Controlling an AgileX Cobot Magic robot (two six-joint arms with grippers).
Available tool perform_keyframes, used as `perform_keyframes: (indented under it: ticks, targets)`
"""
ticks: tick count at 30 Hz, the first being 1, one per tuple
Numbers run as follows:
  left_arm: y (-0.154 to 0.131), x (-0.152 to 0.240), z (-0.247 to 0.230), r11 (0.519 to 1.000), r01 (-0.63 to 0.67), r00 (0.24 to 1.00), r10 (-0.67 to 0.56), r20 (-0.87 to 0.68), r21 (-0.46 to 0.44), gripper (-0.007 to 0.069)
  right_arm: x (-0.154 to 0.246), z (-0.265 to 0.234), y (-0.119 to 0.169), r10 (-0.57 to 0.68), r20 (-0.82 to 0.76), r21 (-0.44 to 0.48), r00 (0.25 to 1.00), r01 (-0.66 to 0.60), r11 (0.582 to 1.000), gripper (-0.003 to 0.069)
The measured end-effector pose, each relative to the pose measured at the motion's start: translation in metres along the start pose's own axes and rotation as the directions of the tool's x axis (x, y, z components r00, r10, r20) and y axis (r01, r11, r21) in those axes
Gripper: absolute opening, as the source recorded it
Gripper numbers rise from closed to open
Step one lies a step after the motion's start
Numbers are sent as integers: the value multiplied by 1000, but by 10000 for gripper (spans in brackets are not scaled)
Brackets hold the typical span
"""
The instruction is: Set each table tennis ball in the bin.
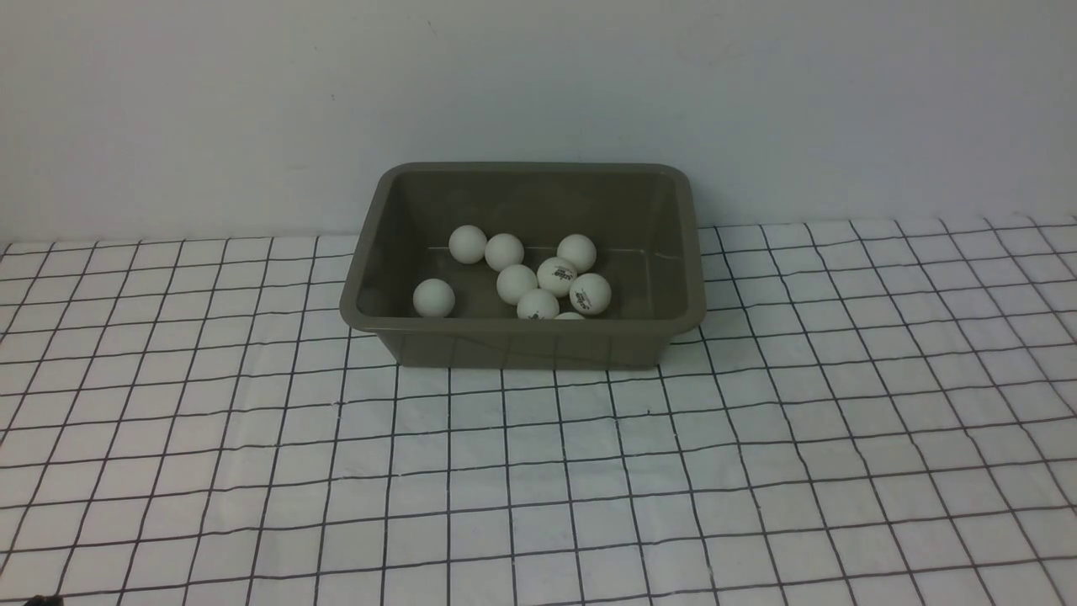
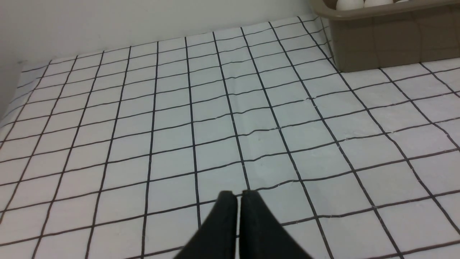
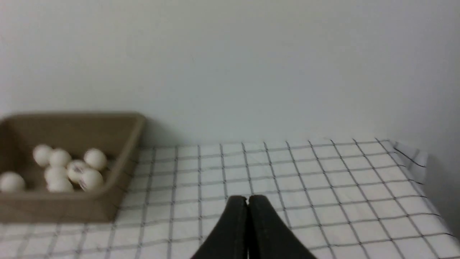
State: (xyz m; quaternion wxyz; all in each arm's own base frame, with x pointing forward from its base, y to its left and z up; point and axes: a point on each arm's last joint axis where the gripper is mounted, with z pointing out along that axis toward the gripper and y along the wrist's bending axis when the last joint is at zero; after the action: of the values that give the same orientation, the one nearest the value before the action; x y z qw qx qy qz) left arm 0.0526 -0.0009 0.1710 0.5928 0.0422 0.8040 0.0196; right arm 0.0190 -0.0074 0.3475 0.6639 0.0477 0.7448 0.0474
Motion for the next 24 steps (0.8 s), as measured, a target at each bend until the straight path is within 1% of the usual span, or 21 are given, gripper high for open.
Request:
perform_keyframes:
  ticks: [2,4,6,8,14,18,21,24]
  targets:
    - [0,0,0,1000,0,1000,0,0,0,-5,6,9,5,86,61,-9,994,-86,996,-18]
    - [0,0,0,1000,0,1000,0,0,0,-5,22,22,5,135,73,-3,988,-135,991,-18]
    - [0,0,0,1000,0,1000,0,0,0,-5,43,34,3,142,46,12,989,-142,990,-18]
    - [0,0,0,1000,0,1000,0,0,0,-5,60,42,1,126,12,18,992,-126,992,-18]
    - [0,0,0,1000,0,1000,0,0,0,-5,95,54,-4,-6,-68,36,998,9,999,-18]
    - [0,0,0,1000,0,1000,0,0,0,-5,110,58,-4,-77,-115,-11,990,76,997,-18]
    - [0,0,0,1000,0,1000,0,0,0,-5,117,59,-3,-94,-137,-44,986,89,995,-18]
    - [0,0,0,1000,0,1000,0,0,0,-5,125,60,-4,-104,-156,-58,982,96,994,-18]
